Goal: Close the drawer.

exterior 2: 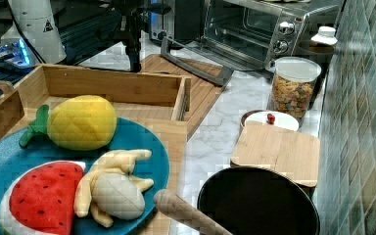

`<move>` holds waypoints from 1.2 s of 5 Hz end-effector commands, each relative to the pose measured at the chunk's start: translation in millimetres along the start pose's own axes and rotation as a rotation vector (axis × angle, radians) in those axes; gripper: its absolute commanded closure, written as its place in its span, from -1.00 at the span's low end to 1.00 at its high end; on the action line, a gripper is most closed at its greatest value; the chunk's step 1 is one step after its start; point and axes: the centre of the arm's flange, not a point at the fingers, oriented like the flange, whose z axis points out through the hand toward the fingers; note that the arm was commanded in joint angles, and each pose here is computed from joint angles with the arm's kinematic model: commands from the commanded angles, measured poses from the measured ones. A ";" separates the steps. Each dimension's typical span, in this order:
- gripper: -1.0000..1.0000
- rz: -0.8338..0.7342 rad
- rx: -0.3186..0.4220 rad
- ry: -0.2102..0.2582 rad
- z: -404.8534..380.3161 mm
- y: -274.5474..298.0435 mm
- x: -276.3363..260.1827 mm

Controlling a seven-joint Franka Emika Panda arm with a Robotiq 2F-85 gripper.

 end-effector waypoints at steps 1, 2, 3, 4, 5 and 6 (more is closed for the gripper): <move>1.00 0.168 0.020 -0.144 8.7 -24.9 -35.3; 1.00 0.164 0.023 -0.147 11.0 -17.2 -34.9; 1.00 0.126 0.042 -0.119 25.2 0.5 -38.8; 1.00 0.106 0.037 -0.081 34.7 15.6 -40.5; 1.00 0.094 0.044 -0.100 29.5 31.8 -39.9; 1.00 0.084 0.039 -0.093 24.9 42.3 -41.4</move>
